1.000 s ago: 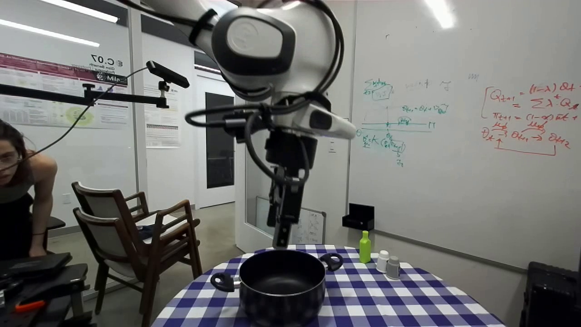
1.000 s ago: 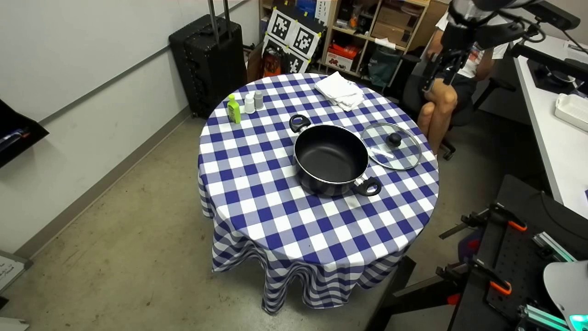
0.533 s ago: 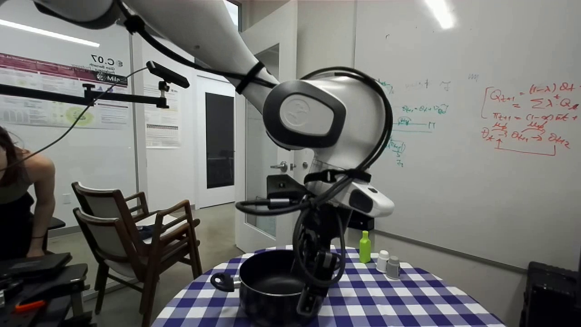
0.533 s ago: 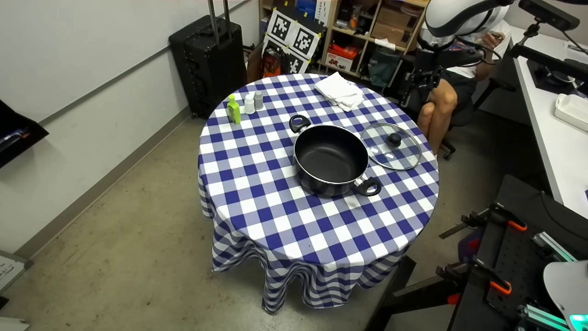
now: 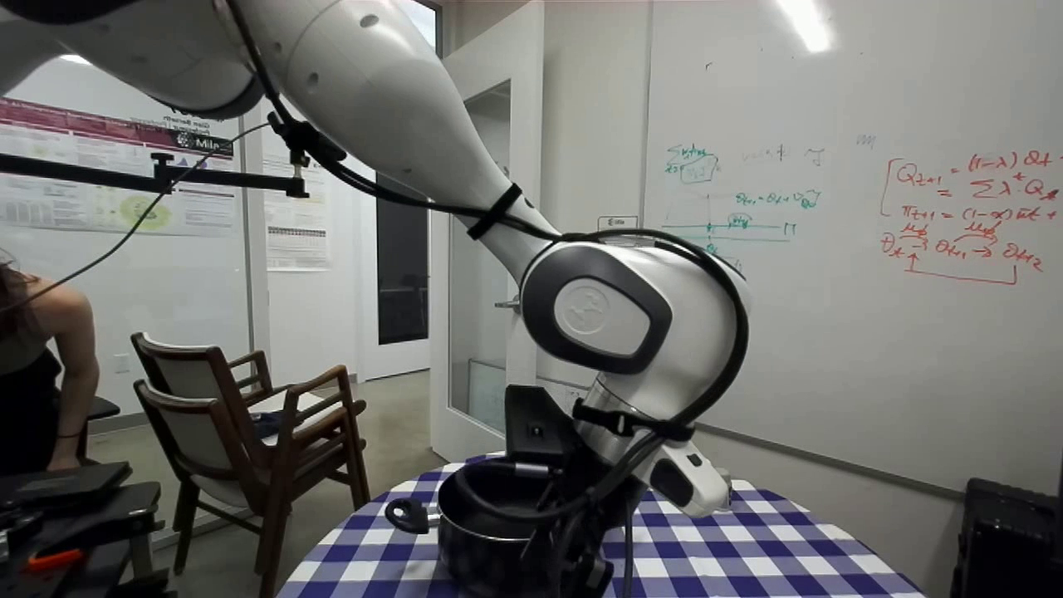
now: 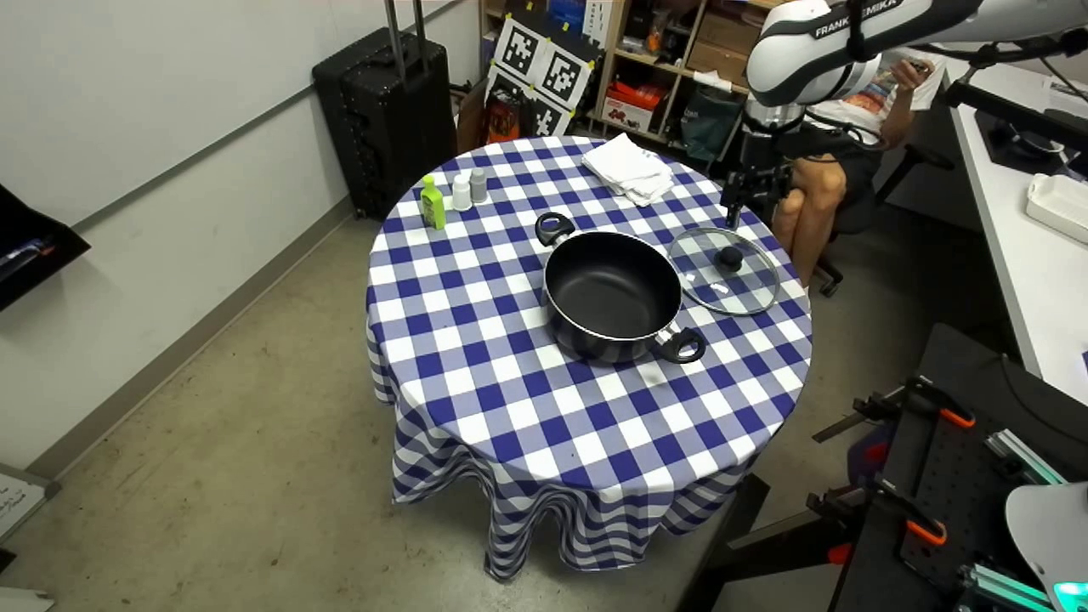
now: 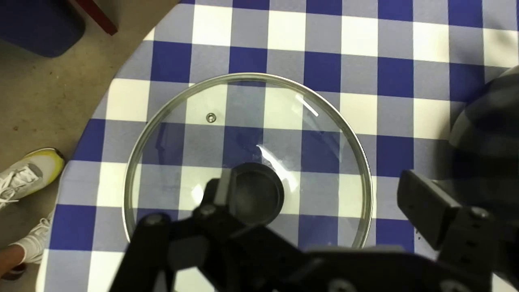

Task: Put the lid on the pot.

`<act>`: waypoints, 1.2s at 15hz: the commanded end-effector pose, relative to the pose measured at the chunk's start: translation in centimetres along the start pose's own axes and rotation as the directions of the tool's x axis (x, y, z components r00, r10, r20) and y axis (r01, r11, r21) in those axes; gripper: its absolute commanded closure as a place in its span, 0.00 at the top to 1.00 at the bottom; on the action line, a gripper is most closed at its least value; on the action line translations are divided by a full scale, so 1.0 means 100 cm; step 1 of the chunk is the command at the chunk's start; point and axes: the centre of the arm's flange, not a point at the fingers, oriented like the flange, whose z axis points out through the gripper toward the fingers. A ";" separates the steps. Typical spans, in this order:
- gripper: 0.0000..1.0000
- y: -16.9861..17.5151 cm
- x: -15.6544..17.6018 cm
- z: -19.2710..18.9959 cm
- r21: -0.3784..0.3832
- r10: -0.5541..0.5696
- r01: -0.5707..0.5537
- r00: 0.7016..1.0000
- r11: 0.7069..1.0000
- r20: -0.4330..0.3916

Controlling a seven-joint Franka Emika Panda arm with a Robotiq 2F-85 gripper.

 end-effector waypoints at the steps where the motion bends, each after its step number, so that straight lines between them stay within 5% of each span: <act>1: 1.00 -0.002 0.033 0.015 0.024 0.003 -0.004 0.998 1.000 0.068; 10: 1.00 0.011 0.058 0.046 0.022 0.033 -0.037 0.984 0.999 0.177; 18: 1.00 0.039 0.074 0.041 0.007 0.141 -0.143 0.983 0.990 0.120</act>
